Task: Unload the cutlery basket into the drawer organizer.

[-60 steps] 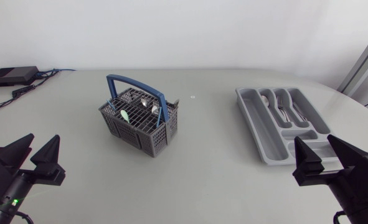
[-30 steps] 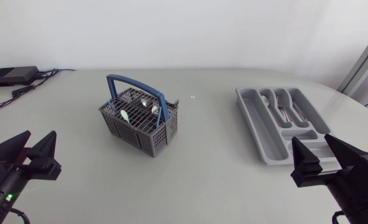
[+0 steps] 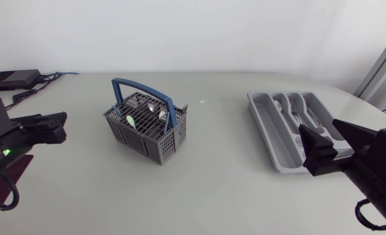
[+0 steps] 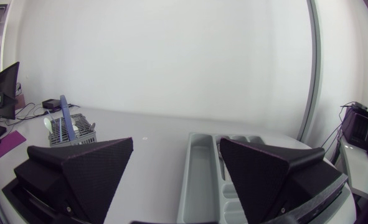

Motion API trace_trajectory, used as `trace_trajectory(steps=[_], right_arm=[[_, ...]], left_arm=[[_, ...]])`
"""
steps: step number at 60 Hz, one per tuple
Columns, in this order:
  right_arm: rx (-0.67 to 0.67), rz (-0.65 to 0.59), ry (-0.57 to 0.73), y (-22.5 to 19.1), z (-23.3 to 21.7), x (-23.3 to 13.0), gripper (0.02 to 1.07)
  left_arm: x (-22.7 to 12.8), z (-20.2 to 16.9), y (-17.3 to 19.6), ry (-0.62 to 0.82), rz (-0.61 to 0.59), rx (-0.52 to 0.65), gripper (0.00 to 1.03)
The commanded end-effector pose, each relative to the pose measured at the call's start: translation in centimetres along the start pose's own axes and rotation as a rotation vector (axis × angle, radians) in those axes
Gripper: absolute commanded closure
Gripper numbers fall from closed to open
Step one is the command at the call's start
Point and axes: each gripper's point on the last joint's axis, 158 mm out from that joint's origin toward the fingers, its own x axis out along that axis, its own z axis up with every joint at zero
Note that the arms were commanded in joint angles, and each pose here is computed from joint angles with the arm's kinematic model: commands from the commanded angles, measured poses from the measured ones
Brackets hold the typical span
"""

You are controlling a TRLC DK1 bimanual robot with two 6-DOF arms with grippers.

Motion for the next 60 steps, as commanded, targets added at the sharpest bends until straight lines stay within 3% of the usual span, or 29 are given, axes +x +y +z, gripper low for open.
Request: trace_trajectory(steps=[1,20,29,40,60], right_arm=[[-0.005,0.019,0.022,0.7,1.1,1.1,0.07],[-0.089,0.111,0.312,4.9,-1.0,7.2,0.07],[-0.167,0.186,0.415,7.5,-2.3,9.8,0.07],[-0.29,0.369,0.513,11.9,-3.7,11.5,0.07],[-0.306,0.549,0.508,19.9,-2.0,14.4,0.12]], left_arm=[[1.1,1.1,-0.2,0.033,-0.004,-0.026,0.09],[5.2,-1.2,1.9,0.246,0.049,-0.024,0.09],[6.6,-2.5,2.1,0.321,0.033,0.098,0.1],[7.6,-4.6,2.2,0.436,-0.018,0.301,0.1],[7.5,-6.1,-0.8,0.454,-0.209,0.364,0.09]])
